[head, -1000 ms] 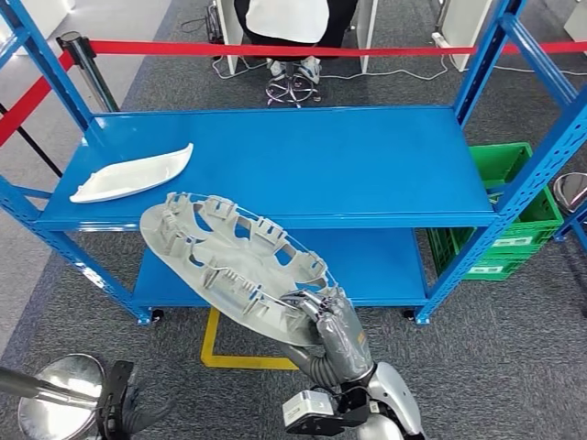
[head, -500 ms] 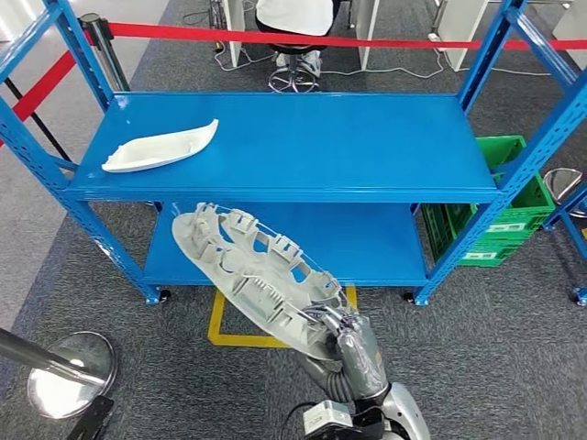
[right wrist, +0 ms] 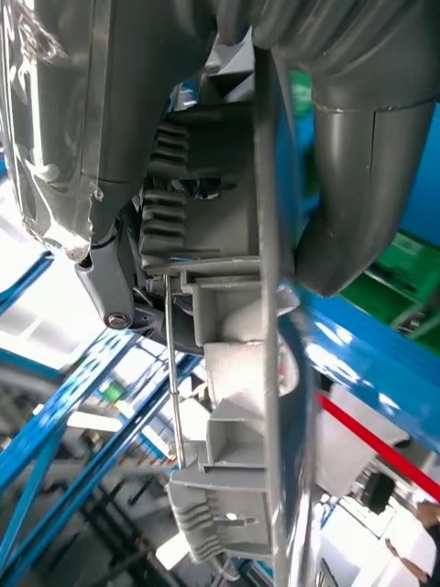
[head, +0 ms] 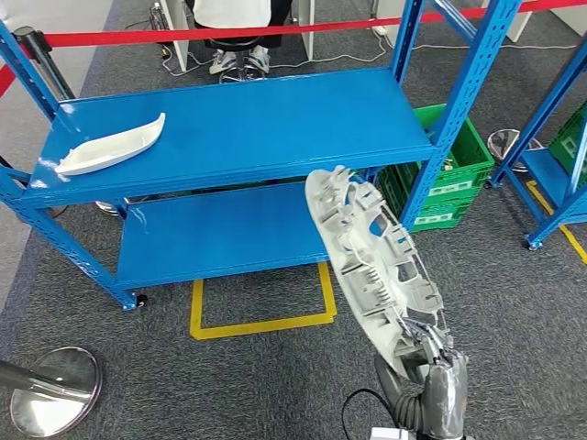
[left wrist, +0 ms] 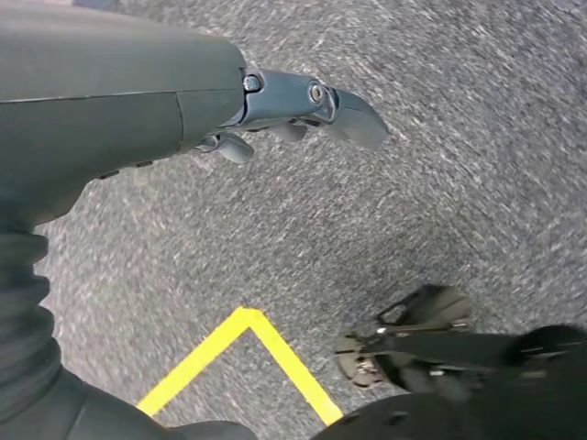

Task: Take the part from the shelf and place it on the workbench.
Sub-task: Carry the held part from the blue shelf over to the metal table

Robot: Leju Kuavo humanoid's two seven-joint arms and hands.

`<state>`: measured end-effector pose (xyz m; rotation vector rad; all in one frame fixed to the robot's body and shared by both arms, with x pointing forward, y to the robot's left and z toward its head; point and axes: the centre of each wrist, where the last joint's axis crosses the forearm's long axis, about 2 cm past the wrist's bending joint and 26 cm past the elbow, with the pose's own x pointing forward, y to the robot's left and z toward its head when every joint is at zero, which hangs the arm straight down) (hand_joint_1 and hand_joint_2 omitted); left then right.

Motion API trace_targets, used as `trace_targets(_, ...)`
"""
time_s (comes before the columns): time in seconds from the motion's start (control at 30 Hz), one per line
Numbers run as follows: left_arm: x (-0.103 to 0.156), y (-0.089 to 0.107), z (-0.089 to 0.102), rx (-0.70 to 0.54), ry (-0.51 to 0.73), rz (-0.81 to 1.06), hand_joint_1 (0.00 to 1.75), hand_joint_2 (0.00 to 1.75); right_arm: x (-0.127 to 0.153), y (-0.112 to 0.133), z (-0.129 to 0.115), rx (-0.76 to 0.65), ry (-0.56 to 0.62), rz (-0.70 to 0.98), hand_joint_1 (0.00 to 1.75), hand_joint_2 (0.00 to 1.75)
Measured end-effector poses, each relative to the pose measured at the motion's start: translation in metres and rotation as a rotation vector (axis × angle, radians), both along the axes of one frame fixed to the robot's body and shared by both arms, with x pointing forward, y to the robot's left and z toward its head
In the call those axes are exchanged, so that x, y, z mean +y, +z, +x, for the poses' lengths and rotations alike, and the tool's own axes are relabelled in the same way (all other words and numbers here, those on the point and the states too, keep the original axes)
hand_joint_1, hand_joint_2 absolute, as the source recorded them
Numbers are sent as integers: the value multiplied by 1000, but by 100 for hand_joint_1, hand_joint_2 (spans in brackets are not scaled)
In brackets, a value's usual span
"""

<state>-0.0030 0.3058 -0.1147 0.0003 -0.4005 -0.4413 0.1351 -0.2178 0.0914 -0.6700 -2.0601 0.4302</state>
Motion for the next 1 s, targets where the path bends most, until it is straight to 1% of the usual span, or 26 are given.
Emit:
trace_targets(0.1,-4,0,4,-3,-26,-11,0,175,-14,5,-4,-45,-34,-89,175,175)
trace_targets(0.23,-8,0,0,11,-61,-20,0,175,-36,11,-7,-97,-97,-207,175,175)
trace_targets(0.43,-9,0,-3,21,-87,-23,0,175,-57,17,-10,-134,-178,-291,175,175)
trace_targets(0.67,-14,0,-3,22,-111,-30,0,175,-71,30,-11,-229,-252,-400,175,175)
trace_targets(0.83,-15,0,-5,28,-112,-33,0,175,-77,35,-12,-238,-325,-408,175,175)
trace_targets(1.0,-15,0,-4,26,-112,-34,0,175,-79,35,-14,-239,-350,-430,175,175)
